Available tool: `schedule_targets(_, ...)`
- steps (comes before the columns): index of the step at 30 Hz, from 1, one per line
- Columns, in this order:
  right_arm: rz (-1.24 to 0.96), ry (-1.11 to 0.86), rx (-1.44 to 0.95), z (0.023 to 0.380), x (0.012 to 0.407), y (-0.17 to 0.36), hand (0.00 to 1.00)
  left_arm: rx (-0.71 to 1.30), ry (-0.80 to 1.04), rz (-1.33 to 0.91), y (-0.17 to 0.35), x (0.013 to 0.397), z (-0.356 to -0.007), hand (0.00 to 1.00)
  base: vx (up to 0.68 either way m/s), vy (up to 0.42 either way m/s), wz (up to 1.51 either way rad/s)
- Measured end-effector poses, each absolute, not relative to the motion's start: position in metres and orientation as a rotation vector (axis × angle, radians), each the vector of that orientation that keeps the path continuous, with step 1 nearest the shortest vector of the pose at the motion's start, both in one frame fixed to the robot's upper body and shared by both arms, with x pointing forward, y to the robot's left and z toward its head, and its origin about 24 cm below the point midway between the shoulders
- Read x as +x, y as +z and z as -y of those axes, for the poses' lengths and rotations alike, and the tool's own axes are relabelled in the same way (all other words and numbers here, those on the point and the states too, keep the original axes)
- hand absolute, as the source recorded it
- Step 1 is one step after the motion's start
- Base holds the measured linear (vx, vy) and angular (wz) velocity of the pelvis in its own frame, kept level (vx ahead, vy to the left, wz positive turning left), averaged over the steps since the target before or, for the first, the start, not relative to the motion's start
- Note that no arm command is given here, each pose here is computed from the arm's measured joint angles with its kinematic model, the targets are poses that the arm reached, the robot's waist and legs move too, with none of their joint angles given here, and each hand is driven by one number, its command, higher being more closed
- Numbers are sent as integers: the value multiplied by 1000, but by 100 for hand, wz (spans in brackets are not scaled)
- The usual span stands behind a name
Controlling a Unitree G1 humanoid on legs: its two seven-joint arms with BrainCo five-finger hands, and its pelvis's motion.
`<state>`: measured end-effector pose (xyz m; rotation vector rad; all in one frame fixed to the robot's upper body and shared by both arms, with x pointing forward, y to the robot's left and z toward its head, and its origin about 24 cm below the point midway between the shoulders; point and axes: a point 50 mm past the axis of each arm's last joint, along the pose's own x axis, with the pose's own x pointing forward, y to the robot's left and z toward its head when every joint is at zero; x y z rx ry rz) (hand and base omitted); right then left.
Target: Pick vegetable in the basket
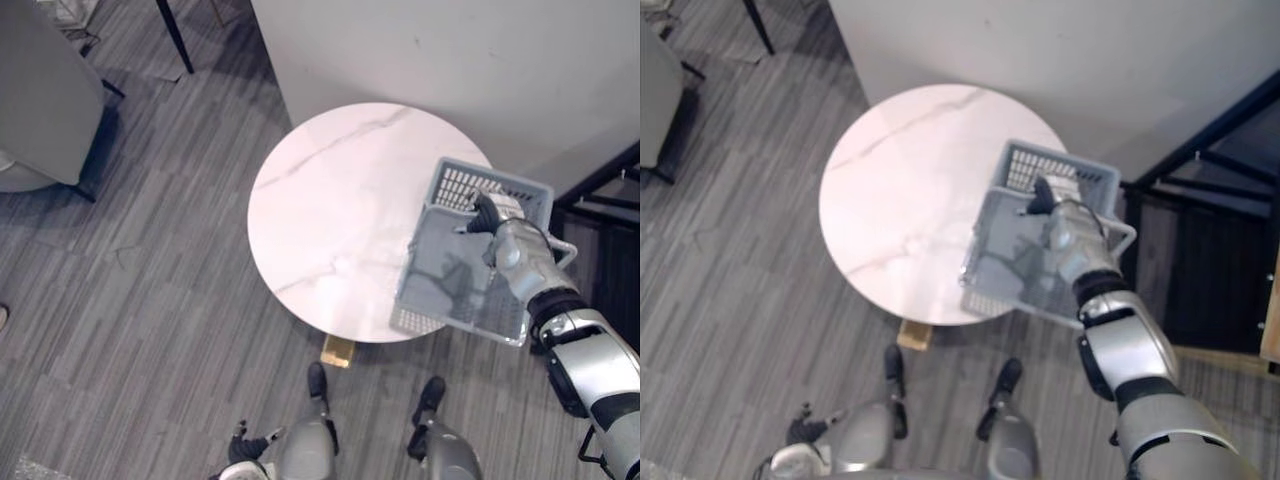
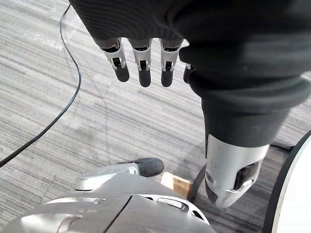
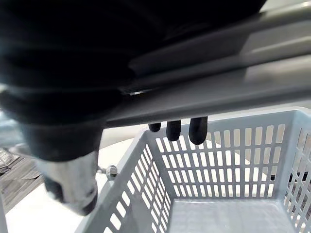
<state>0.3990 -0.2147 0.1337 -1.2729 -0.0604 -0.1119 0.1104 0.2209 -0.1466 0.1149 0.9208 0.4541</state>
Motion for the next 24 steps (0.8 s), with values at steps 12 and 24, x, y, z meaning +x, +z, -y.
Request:
schedule_targets(12,83,-107,-1280,213,396,133,0,118,448,-921,-147,111,-221,0,14,1,-2)
schedule_targets(24,98,-77,-1348,222,389,131,100,139,423,-920,-146,111,-221,0,8,0,-2)
